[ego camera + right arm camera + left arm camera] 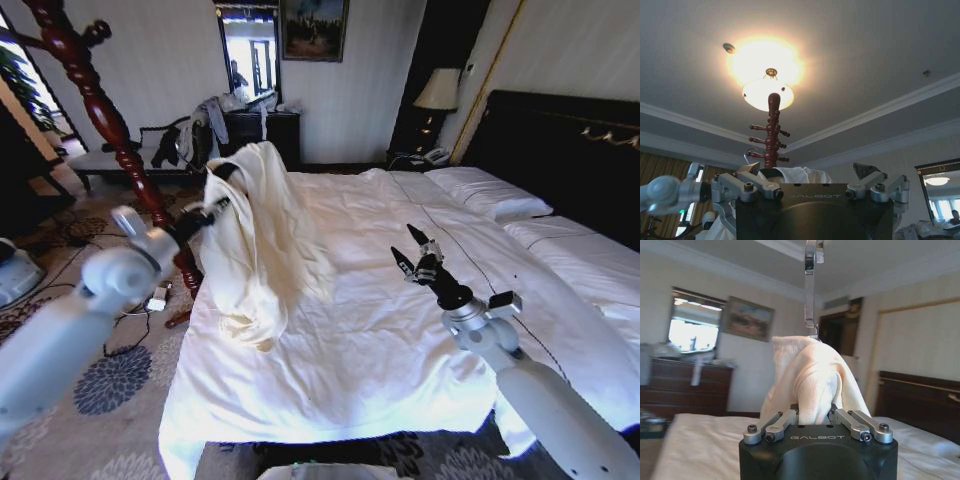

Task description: Pick up the clothes from the bed and hang them on the clothes hanger.

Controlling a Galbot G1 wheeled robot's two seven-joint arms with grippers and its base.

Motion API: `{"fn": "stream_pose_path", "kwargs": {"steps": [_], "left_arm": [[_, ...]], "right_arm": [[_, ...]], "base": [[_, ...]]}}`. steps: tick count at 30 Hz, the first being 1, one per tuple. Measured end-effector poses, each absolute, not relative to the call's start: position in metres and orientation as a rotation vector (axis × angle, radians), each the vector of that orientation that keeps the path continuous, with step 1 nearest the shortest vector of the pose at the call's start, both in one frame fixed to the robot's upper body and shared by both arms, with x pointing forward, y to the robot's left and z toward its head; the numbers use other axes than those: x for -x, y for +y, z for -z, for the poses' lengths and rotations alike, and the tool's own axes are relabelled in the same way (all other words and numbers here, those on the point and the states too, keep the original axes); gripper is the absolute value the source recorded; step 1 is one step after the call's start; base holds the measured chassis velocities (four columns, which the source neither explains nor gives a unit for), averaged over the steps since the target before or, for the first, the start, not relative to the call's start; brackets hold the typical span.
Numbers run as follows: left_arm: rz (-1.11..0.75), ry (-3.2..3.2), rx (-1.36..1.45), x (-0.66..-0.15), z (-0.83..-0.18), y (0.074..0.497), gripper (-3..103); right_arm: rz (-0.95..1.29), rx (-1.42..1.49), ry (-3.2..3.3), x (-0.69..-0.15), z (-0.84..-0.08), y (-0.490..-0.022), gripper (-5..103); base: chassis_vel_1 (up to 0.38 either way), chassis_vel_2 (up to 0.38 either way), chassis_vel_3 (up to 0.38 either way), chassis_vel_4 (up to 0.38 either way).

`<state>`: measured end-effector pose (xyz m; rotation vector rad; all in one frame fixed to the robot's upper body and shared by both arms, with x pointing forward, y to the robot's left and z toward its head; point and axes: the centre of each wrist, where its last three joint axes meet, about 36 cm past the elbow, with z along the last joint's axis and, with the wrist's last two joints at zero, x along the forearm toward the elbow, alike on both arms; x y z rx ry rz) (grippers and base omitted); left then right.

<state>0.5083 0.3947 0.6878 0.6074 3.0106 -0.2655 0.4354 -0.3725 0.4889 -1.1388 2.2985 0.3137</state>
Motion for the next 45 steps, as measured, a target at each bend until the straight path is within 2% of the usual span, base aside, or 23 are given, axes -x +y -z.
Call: {"fn": "stream_pose_path", "kwargs": {"steps": [2,6,13,17,26,35,45], "left_arm": [[0.256,3.075,-0.508,-0.525,-0.717,0.417,18],[0.261,3.165,-0.445,-0.539,-0.748,0.432,18],[0.332,3.157,-0.426,-0.564,-0.797,0.436,18],[0.353,3.163,-0.33,-0.576,-0.841,0.446,18],[0.434,3.242,-0.147,-0.611,-0.893,0.459,18],[0.498,3.214,-0.107,-0.637,-0.928,0.446,18],[0.547,3.233,0.03,-0.641,-0.923,0.472,18]], "right_arm": [[-0.312,1.138,2.299,-0.436,-0.49,-0.372,100],[-0.311,1.139,2.304,-0.436,-0.489,-0.373,100],[-0.302,1.131,2.316,-0.432,-0.485,-0.375,100],[-0.283,1.122,2.317,-0.426,-0.486,-0.38,100],[-0.244,1.112,2.316,-0.416,-0.495,-0.389,100],[-0.221,1.099,2.317,-0.408,-0.493,-0.396,100],[-0.183,1.099,2.312,-0.412,-0.496,-0.4,100]], "base": [[0.0,0.0,0.0,0.0],[0.0,0.0,0.0,0.0],[0.0,0.0,0.0,0.0],[0.0,0.0,0.0,0.0],[0.0,0.0,0.0,0.0],[0.0,0.0,0.0,0.0],[0.0,0.0,0.0,0.0]]}}
